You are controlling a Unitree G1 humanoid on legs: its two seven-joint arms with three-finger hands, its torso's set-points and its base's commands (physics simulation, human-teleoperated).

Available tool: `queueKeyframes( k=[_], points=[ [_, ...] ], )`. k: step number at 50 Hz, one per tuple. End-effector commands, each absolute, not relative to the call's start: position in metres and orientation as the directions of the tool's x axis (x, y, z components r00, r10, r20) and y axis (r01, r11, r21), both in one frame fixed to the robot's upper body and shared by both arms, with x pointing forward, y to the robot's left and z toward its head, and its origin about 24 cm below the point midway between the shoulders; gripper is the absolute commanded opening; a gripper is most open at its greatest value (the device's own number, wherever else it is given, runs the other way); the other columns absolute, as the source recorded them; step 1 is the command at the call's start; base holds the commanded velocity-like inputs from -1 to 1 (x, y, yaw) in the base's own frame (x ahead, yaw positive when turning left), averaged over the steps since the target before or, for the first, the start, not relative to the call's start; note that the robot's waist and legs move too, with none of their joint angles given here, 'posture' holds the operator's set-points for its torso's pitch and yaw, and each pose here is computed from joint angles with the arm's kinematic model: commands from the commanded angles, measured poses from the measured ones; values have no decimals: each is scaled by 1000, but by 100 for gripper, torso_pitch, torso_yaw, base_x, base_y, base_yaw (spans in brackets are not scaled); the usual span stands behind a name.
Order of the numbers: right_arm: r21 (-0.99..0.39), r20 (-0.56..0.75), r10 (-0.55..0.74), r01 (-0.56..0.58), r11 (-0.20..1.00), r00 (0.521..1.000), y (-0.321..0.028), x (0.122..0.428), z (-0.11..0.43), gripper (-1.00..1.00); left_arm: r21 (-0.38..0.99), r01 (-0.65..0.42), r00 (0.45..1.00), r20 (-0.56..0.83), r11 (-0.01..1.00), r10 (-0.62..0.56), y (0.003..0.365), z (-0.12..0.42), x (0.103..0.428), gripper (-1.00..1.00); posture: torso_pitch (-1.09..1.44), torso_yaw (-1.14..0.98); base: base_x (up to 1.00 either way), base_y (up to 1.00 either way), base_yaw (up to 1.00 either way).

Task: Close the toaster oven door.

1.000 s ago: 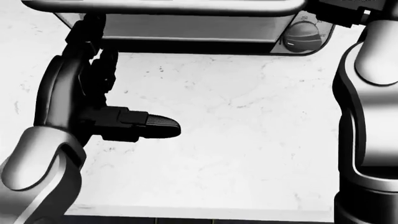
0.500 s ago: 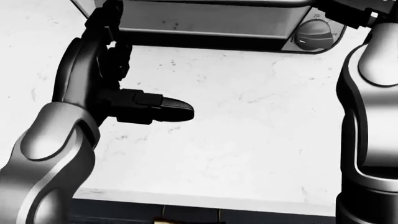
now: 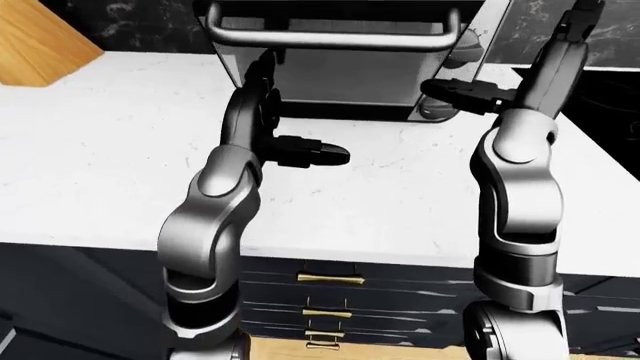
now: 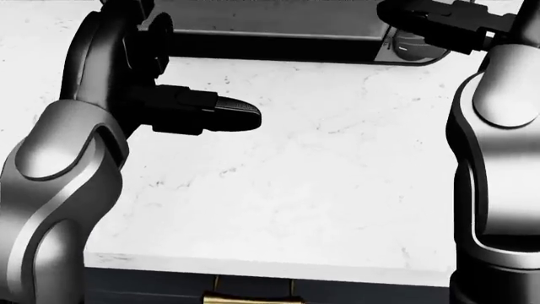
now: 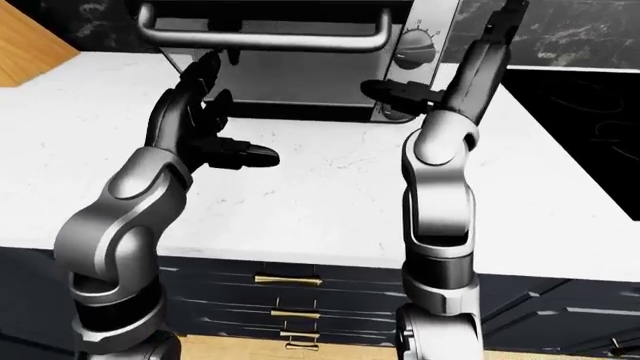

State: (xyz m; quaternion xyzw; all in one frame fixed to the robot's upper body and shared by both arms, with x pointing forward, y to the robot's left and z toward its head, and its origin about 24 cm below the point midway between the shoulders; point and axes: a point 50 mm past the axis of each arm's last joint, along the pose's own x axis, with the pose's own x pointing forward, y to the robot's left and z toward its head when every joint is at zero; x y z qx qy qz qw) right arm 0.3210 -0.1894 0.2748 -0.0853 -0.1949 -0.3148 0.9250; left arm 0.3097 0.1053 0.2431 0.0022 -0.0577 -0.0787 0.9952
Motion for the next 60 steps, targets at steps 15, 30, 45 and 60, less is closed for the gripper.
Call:
queueKeyframes(
  k=[15, 30, 45, 60],
  points=[
    [2, 481, -540, 616, 788, 690, -188, 316, 292, 100, 42, 207, 939, 272, 978, -210, 97, 275, 308, 100, 0, 0, 0, 0, 0],
    [-1, 456, -567, 637, 771, 686, -194, 318, 286, 100, 68, 234, 933, 266, 970, -244, 93, 284, 317, 100, 0, 0, 0, 0, 0],
    [2, 435, -578, 641, 768, 691, -196, 317, 282, 100, 82, 250, 930, 257, 965, -263, 89, 287, 324, 100, 0, 0, 0, 0, 0],
    [4, 430, -584, 645, 764, 689, -197, 316, 282, 100, 84, 245, 928, 269, 966, -259, 86, 301, 342, 100, 0, 0, 0, 0, 0]
  ],
)
